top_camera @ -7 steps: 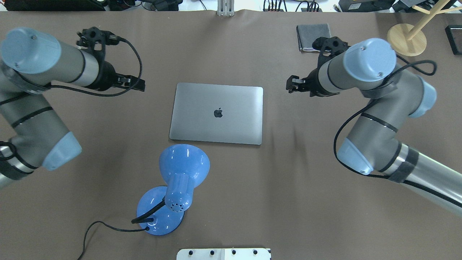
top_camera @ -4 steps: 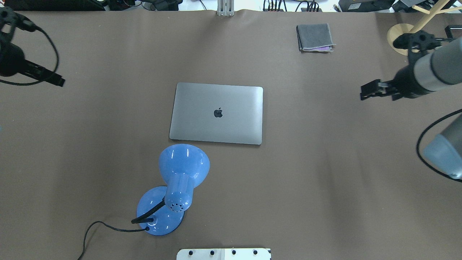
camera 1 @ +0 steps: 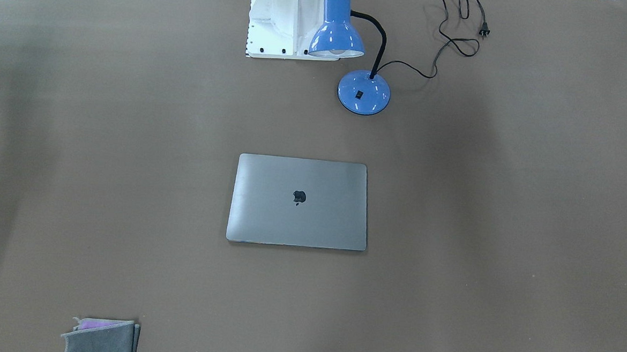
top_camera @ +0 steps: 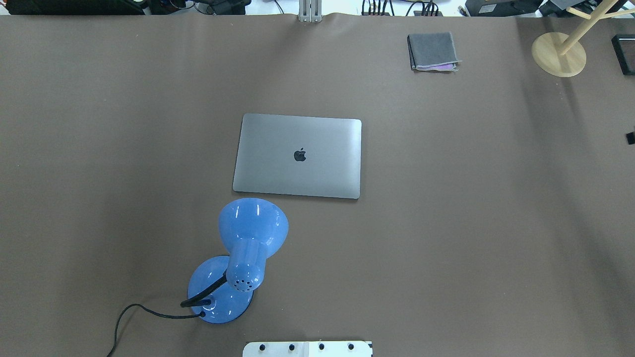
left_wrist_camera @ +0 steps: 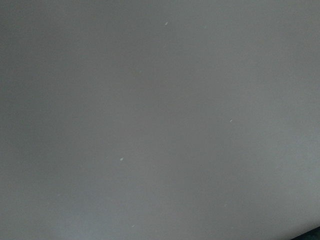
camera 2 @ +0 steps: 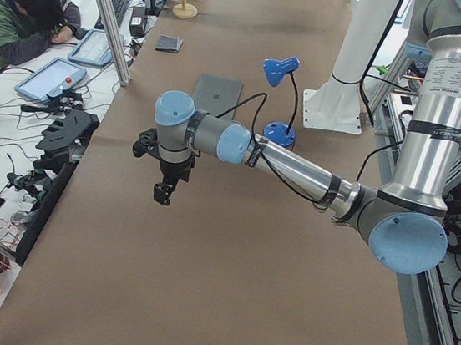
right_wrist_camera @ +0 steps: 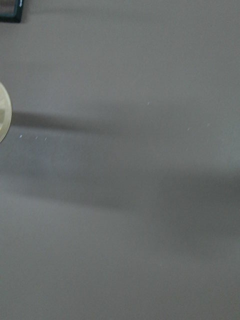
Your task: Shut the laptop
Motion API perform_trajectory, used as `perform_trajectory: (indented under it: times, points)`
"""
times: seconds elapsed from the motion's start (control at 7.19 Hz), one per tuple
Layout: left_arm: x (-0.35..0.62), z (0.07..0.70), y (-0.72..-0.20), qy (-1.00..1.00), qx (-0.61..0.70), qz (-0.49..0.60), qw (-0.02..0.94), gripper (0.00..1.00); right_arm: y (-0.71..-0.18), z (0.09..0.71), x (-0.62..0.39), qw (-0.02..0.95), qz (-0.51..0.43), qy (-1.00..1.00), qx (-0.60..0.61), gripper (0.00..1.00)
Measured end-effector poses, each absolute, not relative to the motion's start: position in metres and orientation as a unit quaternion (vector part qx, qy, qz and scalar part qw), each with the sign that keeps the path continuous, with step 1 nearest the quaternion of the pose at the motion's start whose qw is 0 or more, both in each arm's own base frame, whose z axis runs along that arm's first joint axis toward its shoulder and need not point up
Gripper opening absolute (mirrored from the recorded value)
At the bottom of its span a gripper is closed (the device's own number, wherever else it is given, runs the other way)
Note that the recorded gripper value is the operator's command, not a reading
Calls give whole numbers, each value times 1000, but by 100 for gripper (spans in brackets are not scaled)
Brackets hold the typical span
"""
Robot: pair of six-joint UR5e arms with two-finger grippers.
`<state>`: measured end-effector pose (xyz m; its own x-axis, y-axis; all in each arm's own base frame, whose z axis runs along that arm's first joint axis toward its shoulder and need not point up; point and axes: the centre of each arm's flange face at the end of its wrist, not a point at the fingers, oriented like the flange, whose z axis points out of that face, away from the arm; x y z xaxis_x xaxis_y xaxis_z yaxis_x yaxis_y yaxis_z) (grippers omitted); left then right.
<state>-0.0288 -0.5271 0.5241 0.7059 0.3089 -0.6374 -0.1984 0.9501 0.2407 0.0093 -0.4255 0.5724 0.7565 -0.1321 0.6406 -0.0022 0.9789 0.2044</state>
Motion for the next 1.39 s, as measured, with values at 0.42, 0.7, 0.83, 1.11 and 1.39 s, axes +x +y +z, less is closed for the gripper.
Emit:
perform_trajectory:
  times: [0.42,0.7,0.83,1.11,1.39]
  points:
    - [-76,570,-506,365,23,81,927,100,-392,673,62,941,-44,-330,60,100]
    - [-81,592,-492,363,3,70,929,100,-386,684,68,940,-40,-334,55,100]
    - [-81,597,-487,363,-1,69,929,100,-384,685,68,940,-40,-335,55,100]
    - [-80,602,-484,364,-4,69,929,100,-383,670,68,939,-39,-339,52,100]
    - [-79,600,-484,365,-1,72,928,100,-382,633,64,940,-33,-338,20,100]
